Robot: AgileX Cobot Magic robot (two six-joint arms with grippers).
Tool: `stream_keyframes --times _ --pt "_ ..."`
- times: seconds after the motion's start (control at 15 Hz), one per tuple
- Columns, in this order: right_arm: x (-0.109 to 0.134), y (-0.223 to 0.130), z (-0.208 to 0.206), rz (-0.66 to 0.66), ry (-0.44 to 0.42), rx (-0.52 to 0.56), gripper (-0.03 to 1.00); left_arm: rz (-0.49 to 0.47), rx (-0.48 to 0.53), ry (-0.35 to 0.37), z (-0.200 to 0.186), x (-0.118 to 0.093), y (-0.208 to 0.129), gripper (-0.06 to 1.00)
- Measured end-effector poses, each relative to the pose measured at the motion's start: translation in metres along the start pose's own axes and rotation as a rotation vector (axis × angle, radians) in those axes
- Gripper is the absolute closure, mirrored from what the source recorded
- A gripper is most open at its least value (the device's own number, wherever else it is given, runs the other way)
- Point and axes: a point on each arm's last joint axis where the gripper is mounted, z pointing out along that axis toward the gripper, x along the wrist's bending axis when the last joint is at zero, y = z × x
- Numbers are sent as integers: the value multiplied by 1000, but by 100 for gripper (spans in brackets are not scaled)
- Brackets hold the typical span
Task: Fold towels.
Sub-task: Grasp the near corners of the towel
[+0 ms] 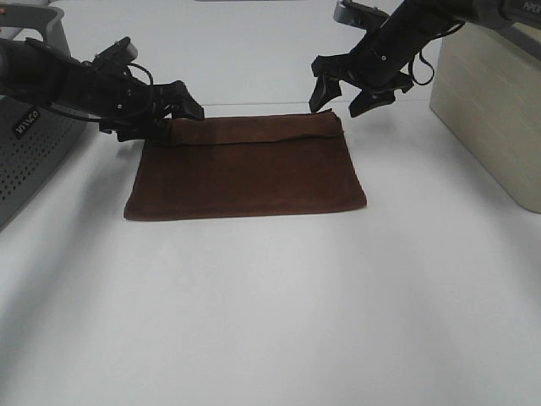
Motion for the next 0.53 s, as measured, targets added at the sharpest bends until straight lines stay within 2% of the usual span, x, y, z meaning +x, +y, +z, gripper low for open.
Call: stream_keyframes --times 0.13,0.27,0.4,0.53 --pt "3 -6 -6 22 5 70 24 -11 44 30 -13 2 0 5" --pt "8 -8 -18 49 14 109 24 -44 68 70 -35 -4 -6 4" --pt "12 -14 -25 64 30 187 25 -114 107 105 -50 -4 -25 4" --pt "11 -19 -23 94 29 218 27 -139 175 128 -57 0 -47 4"
